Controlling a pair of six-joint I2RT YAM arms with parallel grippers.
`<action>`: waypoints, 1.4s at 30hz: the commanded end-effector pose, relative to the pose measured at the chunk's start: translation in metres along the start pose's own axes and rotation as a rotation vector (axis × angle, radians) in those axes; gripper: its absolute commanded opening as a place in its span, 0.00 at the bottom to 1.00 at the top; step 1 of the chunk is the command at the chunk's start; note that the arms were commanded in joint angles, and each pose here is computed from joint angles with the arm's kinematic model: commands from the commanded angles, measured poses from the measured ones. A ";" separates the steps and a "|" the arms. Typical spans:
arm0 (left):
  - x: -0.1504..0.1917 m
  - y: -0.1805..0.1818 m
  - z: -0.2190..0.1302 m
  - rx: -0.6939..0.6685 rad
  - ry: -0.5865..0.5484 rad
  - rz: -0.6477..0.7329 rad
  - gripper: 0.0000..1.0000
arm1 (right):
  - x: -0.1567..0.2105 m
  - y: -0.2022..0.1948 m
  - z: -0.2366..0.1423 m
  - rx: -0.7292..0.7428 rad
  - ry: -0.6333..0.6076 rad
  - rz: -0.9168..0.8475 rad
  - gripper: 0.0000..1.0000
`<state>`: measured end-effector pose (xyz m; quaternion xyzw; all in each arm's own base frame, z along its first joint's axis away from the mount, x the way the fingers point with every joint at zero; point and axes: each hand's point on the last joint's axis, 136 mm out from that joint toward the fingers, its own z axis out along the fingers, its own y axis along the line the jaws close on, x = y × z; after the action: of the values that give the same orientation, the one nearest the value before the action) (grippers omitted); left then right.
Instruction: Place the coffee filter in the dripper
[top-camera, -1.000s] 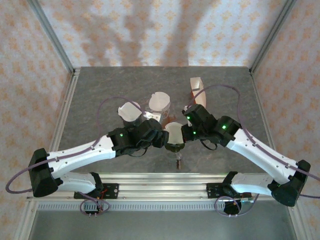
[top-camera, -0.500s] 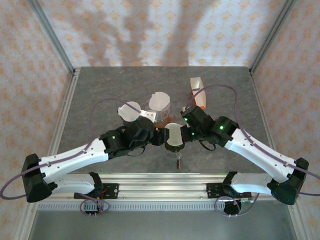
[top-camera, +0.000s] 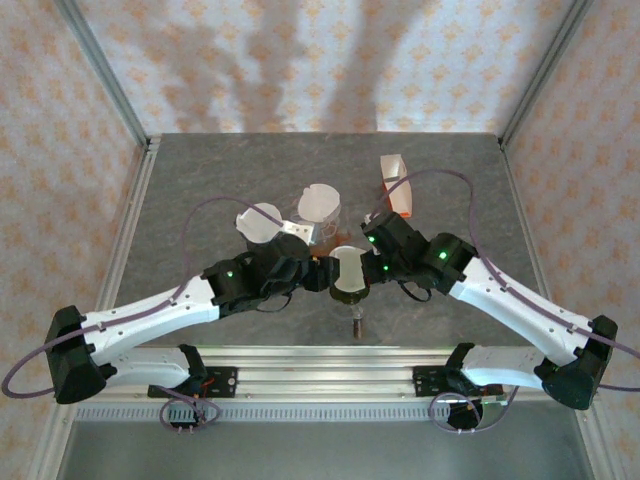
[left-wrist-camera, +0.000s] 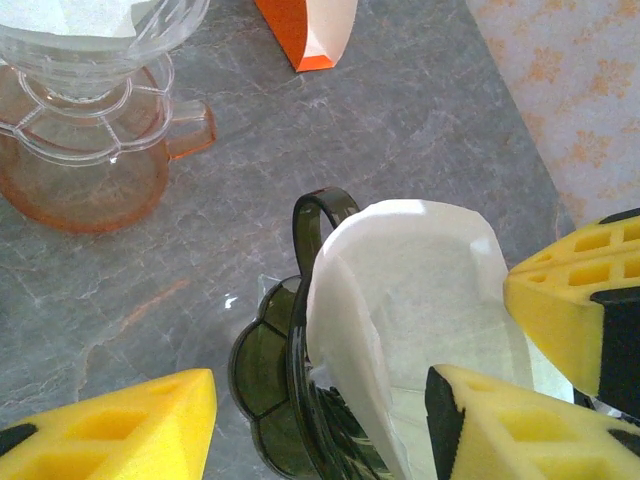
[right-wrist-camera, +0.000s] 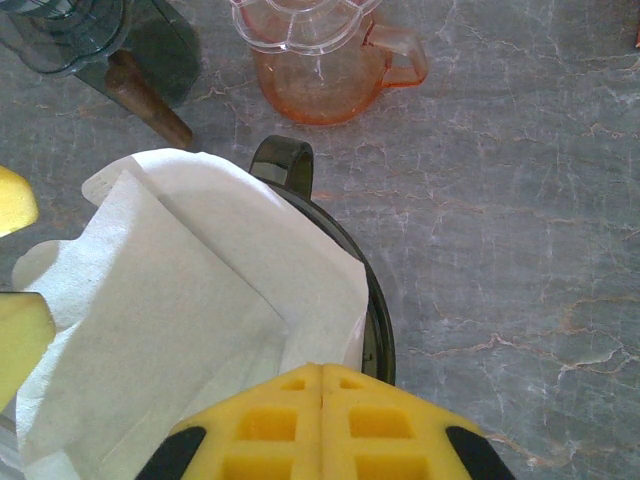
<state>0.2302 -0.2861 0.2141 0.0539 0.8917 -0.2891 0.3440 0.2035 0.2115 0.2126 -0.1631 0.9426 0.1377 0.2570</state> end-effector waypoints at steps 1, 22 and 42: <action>0.002 0.001 0.005 0.000 0.006 0.000 0.52 | -0.004 -0.004 -0.005 0.027 -0.019 -0.009 0.00; 0.014 0.014 0.009 -0.053 0.045 -0.002 0.29 | -0.009 -0.013 -0.019 0.055 -0.081 0.017 0.38; 0.016 0.014 0.013 -0.043 0.046 -0.008 0.31 | 0.008 -0.025 -0.006 0.106 -0.004 0.014 0.61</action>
<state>0.2274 -0.2843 0.1961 0.0541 0.9027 -0.2753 0.3263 0.2064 0.2024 0.2054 -0.1588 0.9492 0.1028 0.2515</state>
